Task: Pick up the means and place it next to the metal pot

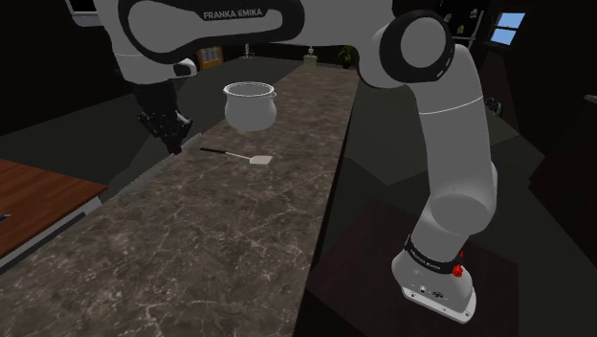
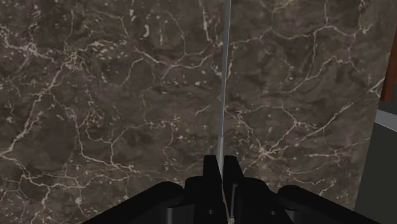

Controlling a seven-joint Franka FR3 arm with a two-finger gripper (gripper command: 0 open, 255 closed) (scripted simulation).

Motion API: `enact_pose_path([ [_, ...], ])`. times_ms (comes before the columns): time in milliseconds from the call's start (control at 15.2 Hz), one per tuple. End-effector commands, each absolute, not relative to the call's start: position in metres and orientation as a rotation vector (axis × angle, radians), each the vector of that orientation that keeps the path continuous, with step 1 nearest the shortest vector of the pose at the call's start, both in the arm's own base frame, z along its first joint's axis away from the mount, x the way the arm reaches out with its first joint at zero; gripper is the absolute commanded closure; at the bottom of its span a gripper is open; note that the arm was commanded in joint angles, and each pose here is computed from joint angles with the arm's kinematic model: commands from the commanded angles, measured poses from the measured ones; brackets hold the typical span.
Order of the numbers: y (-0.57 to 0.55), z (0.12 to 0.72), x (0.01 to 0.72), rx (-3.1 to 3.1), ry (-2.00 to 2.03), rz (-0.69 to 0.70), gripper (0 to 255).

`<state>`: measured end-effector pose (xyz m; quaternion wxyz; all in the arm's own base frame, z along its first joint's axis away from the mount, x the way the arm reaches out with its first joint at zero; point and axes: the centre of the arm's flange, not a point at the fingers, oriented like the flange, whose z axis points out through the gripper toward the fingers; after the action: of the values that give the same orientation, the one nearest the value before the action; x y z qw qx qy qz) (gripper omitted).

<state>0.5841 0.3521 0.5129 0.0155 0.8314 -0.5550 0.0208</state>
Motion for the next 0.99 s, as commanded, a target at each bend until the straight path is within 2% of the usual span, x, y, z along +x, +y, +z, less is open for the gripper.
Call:
enact_pose_path([
  [0,0.353,0.522,0.584,2.586,-1.726,0.065,255],
  [924,0.353,0.596,0.584,2.586,-1.726,0.065,255],
])
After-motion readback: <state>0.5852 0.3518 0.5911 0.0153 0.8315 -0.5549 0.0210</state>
